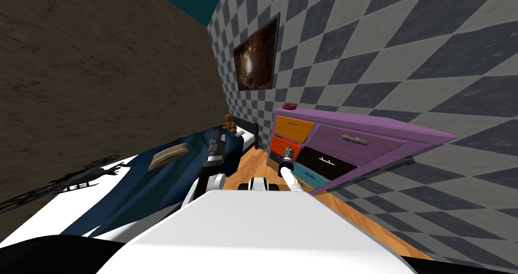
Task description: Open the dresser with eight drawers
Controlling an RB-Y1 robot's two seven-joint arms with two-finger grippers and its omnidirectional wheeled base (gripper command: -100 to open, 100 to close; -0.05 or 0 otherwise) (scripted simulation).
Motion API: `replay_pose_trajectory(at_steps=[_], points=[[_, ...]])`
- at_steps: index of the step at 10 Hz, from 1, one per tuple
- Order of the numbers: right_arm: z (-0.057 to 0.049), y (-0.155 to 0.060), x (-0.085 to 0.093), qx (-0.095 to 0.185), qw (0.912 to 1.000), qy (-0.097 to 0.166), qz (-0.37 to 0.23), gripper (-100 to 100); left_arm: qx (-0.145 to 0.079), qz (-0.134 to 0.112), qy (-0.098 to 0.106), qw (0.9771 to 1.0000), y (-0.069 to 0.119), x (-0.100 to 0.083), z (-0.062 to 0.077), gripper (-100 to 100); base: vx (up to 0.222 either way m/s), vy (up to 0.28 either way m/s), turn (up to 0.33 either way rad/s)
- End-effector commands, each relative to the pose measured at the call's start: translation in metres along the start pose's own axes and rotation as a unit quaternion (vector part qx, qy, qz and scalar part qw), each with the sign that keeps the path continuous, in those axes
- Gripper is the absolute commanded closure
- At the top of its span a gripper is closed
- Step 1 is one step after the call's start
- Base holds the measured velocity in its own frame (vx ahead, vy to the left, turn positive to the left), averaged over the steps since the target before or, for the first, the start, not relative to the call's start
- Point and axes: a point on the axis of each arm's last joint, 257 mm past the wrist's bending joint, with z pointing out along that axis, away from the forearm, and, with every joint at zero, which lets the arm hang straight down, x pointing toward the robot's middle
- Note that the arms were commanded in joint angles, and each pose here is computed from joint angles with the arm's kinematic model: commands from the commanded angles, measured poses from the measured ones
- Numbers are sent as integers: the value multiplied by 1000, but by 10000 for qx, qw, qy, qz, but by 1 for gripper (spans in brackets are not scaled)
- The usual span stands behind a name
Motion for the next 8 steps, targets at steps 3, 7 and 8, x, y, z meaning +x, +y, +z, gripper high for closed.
replay_pose_trajectory(at_steps=[3, 7, 8], points=[[10, 3, 58, -109, 9996, 253, -38, 100, 0, 0, 0, 10000, 0, 0, 0, 0, -55, 108, 138], [38, -30, 136, 4, 9982, 506, -313, 100, -1, 1, 0, 10000, 0, 0, 0, 0, -57, 122, 169], [37, -29, 149, 2, 9978, 628, -200, 100, 0, 0, 0, 10000, 0, 0, 0, 0, -55, 138, 154]])
